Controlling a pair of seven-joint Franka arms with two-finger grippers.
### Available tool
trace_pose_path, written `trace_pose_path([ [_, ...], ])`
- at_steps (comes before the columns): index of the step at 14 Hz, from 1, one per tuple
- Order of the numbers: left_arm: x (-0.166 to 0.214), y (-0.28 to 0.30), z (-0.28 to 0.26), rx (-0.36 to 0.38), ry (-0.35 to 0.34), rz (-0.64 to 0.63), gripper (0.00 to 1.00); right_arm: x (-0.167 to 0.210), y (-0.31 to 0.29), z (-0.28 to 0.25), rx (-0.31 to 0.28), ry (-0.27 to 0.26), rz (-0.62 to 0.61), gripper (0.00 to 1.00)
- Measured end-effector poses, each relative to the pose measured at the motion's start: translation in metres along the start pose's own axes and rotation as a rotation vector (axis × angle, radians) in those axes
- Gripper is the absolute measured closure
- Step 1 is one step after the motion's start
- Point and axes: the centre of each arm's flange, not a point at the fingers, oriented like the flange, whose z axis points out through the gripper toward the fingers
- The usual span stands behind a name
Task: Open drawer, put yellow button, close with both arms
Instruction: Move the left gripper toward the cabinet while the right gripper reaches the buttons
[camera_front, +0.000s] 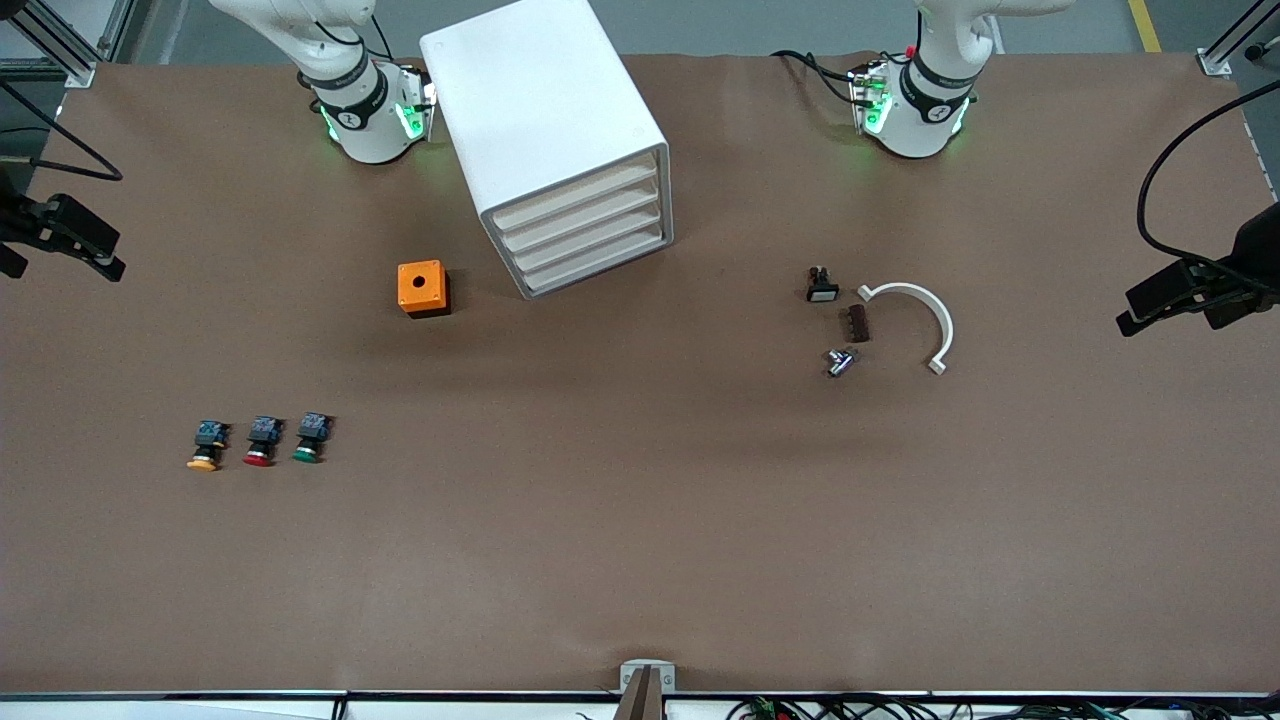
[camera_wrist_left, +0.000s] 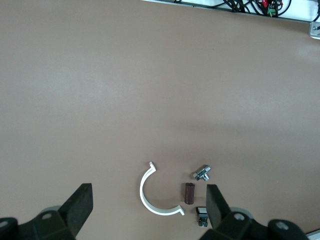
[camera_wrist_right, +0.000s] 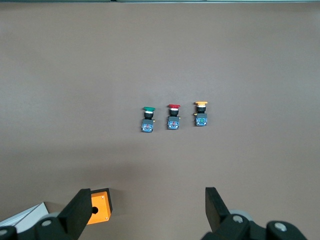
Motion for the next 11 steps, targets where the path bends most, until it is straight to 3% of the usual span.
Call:
trace_pose_path([
  [7, 0.0, -0.002, 0.005, 0.002, -0.012, -0.013, 0.0, 0.005, 0.015, 0.037, 0.002, -0.062, 0.025, 0.0],
  [11, 0.007, 0.015, 0.056, 0.012, -0.101, -0.11, 0.0, 0.016, 0.029, 0.077, 0.005, -0.063, 0.008, 0.0],
])
